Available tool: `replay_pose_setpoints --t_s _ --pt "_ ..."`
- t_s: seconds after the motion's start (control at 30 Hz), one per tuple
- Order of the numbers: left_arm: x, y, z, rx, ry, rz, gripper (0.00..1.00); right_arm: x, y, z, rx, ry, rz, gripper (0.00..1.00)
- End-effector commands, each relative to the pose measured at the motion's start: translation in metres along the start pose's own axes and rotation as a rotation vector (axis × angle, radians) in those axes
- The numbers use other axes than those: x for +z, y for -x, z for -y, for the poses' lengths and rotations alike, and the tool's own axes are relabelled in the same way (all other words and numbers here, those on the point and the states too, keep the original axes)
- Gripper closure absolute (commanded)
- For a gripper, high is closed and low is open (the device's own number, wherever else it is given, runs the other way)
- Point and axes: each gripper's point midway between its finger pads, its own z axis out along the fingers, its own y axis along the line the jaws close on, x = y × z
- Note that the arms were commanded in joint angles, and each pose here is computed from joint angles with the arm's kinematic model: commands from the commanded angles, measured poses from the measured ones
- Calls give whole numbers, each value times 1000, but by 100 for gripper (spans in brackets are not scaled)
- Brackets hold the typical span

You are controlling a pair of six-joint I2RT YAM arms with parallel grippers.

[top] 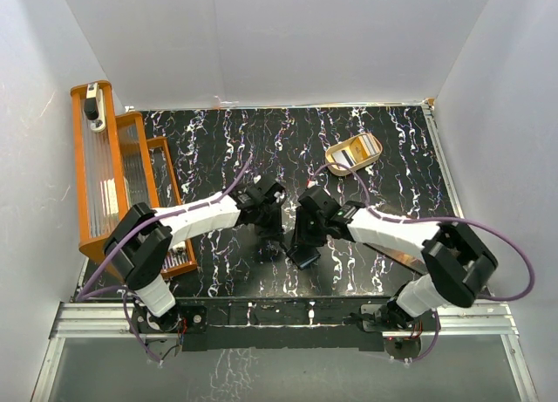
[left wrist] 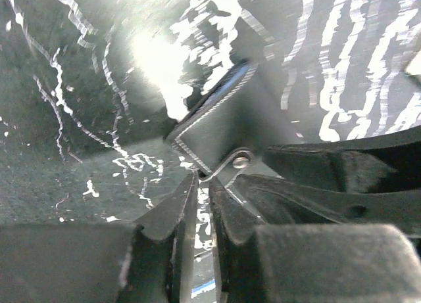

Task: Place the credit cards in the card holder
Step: Close the card holder at the center of the board, then reset both arms

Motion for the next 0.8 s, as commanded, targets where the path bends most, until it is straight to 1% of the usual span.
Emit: replay_pose_setpoints --t_s 0.0,0.1,0.23,0.27,0.3,0.33,0.37,0.4,0.43,0.57,0.77 --pt "-64 45 39 71 -69 176 85 -45 33 -5 -50 -29 141 64" --pt "-102 60 51 97 -103 268 71 -81 48 -14 -46 10 236 57" --pt "-148 72 61 133 -147 374 56 -130 67 -27 -54 65 362 42" --pt "-157 73 62 140 -157 392 33 -141 72 -29 -53 68 389 34" --pt "-171 75 65 148 -177 419 5 -153 77 -31 -54 74 419 26" --pt "-180 75 65 156 -184 435 2 -164 80 -33 -56 82 441 17" --pt "-187 75 65 159 -186 444 1 -174 83 -35 -58 92 462 10" --pt "-195 75 64 161 -187 455 1 -183 85 -38 -66 106 479 5" --pt "-202 75 64 167 -190 466 1 -191 87 -40 -70 116 489 2" --pt "-231 71 68 190 -253 516 1 -224 93 -48 -65 154 542 2" --pt "-258 61 61 206 -324 596 1 -259 97 -54 -49 217 616 2"
